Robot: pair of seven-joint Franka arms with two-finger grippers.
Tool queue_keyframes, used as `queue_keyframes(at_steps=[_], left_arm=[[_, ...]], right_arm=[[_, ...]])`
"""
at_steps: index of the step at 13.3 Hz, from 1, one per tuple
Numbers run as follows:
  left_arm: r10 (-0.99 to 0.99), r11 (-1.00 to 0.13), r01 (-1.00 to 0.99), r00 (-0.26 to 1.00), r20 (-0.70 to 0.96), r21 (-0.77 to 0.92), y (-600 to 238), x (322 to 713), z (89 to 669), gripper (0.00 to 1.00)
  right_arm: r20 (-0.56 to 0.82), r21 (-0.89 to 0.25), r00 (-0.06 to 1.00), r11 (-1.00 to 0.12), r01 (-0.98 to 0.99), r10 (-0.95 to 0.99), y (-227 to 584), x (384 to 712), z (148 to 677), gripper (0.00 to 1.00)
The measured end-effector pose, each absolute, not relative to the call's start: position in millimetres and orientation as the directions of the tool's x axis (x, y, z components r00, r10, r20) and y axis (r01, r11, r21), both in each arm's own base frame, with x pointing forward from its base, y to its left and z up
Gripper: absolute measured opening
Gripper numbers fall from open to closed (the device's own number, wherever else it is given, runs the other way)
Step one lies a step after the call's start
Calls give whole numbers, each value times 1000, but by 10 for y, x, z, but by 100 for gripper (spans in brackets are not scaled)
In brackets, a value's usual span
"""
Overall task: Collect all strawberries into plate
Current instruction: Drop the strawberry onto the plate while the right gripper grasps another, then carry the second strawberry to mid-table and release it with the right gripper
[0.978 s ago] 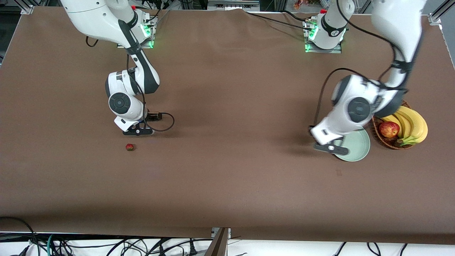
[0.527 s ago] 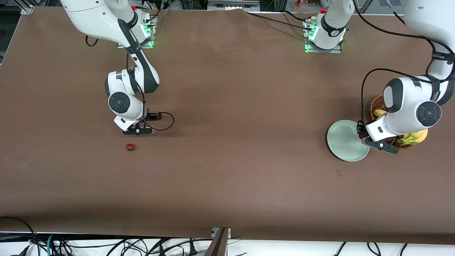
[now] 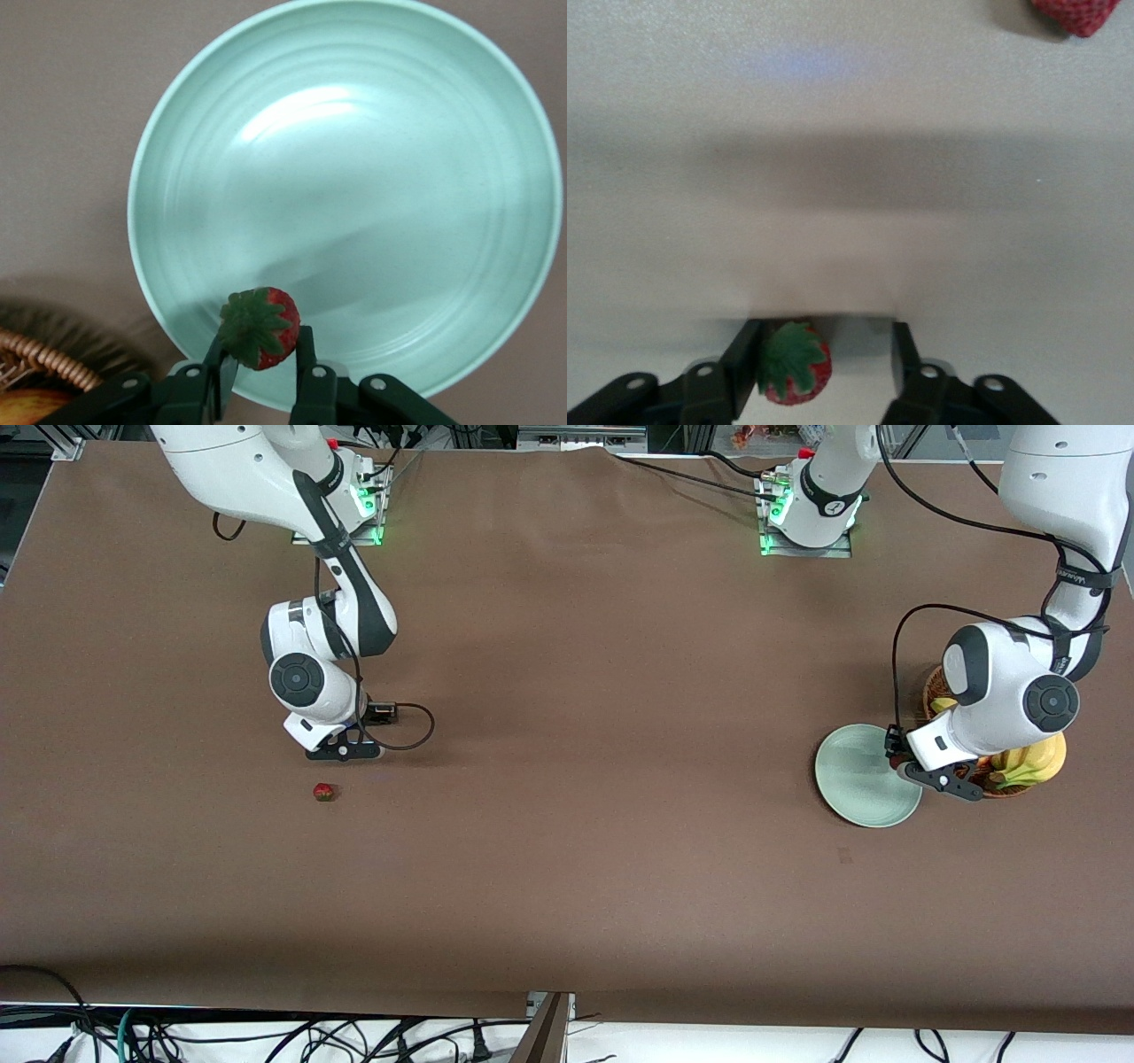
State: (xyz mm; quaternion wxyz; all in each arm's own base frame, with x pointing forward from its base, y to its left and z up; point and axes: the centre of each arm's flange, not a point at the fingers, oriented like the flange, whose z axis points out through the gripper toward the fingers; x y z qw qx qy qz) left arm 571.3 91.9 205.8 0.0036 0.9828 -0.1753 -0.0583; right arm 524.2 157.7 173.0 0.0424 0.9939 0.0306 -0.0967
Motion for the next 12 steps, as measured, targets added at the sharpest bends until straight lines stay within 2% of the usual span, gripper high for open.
queue_keyframes(at_steps=[1, 2, 3, 4, 6, 9, 12], left_arm=[[-337, -942, -335, 935, -108, 31, 926, 5720, 2063, 33], [-317, -948, -315, 944, -93, 42, 929, 5743, 2086, 35], [-296, -955, -293, 952, -77, 55, 928, 5773, 2115, 42], [-285, -958, -281, 957, -64, 61, 922, 5808, 2149, 52], [-289, -956, -286, 956, -45, 61, 866, 5881, 2215, 71], [-295, -954, -292, 955, -33, 69, 704, 5933, 2246, 99], [-260, -962, -256, 965, -32, 92, 293, 5980, 2276, 100]], right_arm=[[-194, 78, 980, -995, 70, 54, 1578, 5244, 1737, 61], [-193, 76, 980, -995, 70, 54, 1581, 5244, 1741, 54], [-192, 69, 980, -996, 63, 49, 1597, 5243, 1754, 43], [-190, 61, 981, -996, 57, 45, 1614, 5245, 1768, 43], [-176, 48, 983, -997, 66, 56, 1712, 5278, 1823, 31], [-125, -2, 988, -996, 88, 87, 2097, 5402, 2036, 31], [-81, -84, 995, -996, 43, 50, 2642, 5553, 2238, 31]])
